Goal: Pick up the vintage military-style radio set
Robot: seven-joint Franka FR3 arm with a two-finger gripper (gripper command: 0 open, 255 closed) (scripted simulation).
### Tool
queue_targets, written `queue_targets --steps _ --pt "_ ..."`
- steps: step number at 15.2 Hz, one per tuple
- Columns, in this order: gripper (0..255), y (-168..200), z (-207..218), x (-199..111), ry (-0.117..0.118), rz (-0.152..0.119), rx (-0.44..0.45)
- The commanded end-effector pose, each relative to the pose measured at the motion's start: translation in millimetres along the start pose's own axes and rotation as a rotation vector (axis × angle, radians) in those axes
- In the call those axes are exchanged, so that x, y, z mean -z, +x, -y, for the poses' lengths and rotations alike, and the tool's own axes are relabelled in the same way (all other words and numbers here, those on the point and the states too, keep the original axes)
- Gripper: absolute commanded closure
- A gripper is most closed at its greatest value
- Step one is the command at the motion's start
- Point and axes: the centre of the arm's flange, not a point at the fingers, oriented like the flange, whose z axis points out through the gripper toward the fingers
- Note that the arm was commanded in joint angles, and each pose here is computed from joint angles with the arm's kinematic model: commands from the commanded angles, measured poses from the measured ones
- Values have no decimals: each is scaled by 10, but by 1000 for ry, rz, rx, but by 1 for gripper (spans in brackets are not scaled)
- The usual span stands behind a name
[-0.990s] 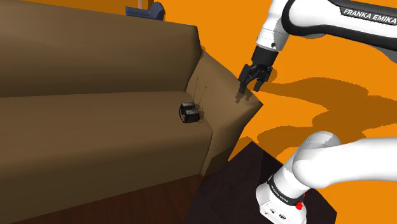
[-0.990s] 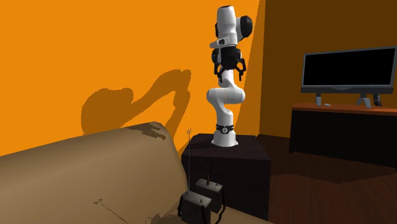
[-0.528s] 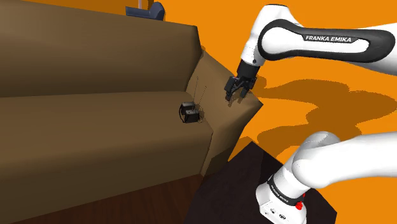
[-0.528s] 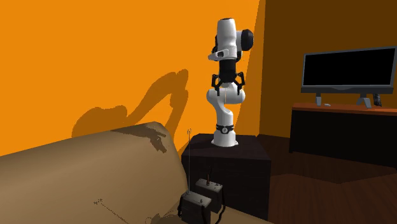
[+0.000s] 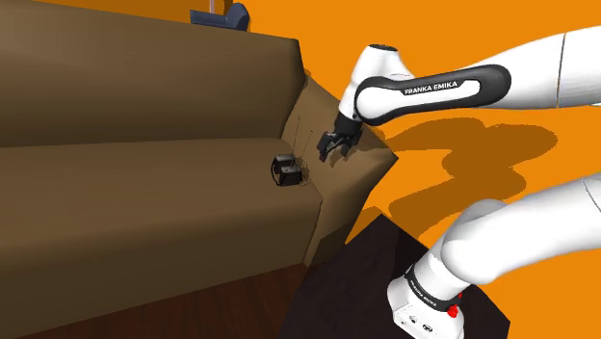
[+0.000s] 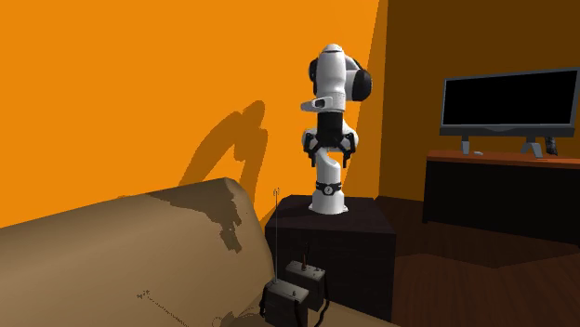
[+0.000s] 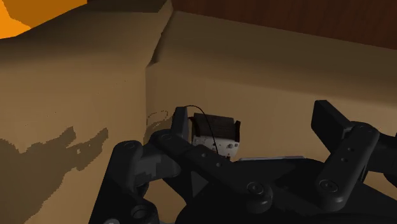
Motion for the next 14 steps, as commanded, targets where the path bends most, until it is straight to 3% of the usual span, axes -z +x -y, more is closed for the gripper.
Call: queue_targets --steps 1,14 --pt "0 147 1 -221 -10 -27 2" --pt "0 1115 -52 -1469 -81 -173 12"
